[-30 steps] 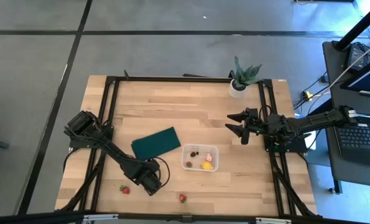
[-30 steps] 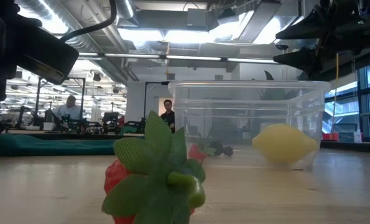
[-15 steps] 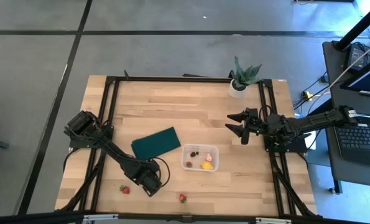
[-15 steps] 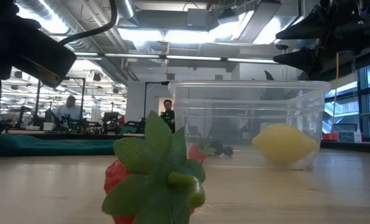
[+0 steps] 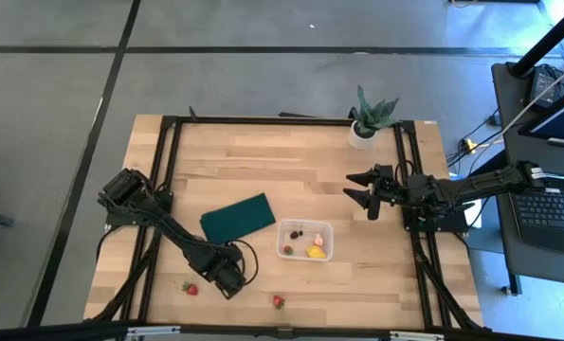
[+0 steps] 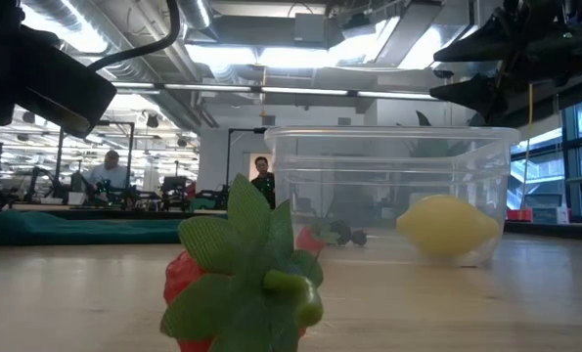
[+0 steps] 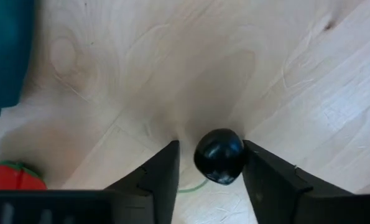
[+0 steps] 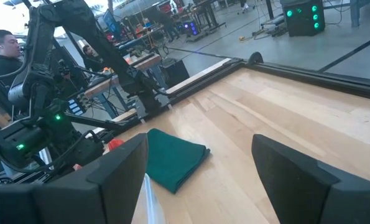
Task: Pick and placing Produce into tupperware
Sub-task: Put the cherry into the transparent bin
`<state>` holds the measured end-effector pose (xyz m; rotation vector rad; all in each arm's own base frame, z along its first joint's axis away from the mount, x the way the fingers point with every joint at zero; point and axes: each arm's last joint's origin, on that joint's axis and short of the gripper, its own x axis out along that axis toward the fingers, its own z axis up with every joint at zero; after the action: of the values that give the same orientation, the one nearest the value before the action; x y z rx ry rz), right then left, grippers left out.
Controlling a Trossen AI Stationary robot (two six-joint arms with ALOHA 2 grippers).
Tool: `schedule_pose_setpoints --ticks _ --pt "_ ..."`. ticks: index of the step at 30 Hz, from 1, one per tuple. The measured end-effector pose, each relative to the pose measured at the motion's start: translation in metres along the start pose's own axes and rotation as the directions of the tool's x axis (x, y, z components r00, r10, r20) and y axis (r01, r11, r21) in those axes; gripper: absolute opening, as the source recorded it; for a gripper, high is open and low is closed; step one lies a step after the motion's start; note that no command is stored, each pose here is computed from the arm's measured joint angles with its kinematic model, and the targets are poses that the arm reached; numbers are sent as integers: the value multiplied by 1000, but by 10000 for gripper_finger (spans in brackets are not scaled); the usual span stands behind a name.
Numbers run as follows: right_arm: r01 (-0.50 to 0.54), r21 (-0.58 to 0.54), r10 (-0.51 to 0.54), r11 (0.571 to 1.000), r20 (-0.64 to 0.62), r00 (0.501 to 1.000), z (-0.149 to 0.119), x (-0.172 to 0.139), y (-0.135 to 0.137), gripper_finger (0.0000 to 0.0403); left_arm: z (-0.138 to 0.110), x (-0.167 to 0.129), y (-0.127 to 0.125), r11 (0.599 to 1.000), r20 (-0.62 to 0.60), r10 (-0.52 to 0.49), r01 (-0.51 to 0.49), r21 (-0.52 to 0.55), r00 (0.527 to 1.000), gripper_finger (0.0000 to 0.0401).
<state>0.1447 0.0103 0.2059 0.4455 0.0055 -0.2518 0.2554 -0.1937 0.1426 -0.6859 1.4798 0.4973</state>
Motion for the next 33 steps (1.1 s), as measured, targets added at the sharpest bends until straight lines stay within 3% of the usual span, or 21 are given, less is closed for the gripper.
schedule_pose_setpoints --ticks 7,13,21,25,29,31,33 --pt "0 1 0 1000 0 1000 0 0 0 289 0 0 -1 1000 3 -9 9 1 1000 99" --pt "0 1 0 1000 0 1000 0 0 0 289 2 -2 -1 1000 10 -20 20 21 1000 95" --pt "-3 3 3 1000 7 1000 1 0 0 289 31 -39 -3 969 105 -232 220 114 967 107" --pt "-5 4 5 1000 10 1000 1 0 1 289 57 -66 -6 904 219 -413 368 217 884 95" --pt "-5 3 5 1000 10 1000 1 0 1 289 88 -93 -11 796 345 -599 491 352 723 95" --pt "-5 3 5 1000 10 1000 1 0 1 289 104 -102 -10 756 392 -652 516 403 649 99" --pt "-5 3 5 1000 10 1000 1 0 1 289 116 -106 -6 747 421 -663 509 427 619 104"
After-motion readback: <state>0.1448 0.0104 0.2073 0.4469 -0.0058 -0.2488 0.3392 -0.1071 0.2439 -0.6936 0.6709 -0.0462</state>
